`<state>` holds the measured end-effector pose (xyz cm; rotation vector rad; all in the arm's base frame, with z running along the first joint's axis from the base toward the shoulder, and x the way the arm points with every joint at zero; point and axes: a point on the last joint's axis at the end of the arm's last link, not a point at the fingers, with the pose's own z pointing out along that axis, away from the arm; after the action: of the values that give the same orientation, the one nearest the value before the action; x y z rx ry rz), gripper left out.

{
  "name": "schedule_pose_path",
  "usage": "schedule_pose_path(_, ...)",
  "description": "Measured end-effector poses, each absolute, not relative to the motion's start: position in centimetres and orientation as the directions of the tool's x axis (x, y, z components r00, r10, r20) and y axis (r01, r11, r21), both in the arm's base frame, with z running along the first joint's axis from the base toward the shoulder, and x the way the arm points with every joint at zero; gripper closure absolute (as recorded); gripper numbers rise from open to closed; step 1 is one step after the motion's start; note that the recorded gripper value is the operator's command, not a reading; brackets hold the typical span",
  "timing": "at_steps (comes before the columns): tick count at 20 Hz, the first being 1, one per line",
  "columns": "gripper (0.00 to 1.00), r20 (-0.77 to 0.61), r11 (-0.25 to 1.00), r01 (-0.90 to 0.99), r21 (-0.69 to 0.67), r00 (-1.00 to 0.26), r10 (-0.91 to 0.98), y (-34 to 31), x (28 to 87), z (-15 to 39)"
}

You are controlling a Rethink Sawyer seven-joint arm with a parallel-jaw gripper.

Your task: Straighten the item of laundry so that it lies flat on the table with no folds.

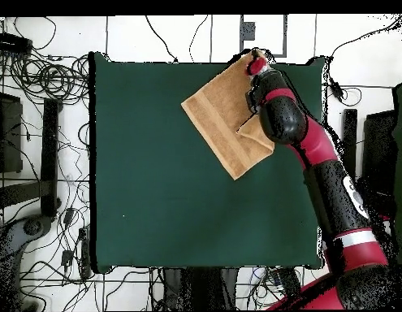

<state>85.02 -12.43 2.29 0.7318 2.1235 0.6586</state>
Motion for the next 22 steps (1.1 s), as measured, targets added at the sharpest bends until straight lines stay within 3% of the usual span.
schedule_pose_path(22,1.00,-0.636,0.795,0.217,0.566,-0.499,0.589,-14.3,86.3,1.7)
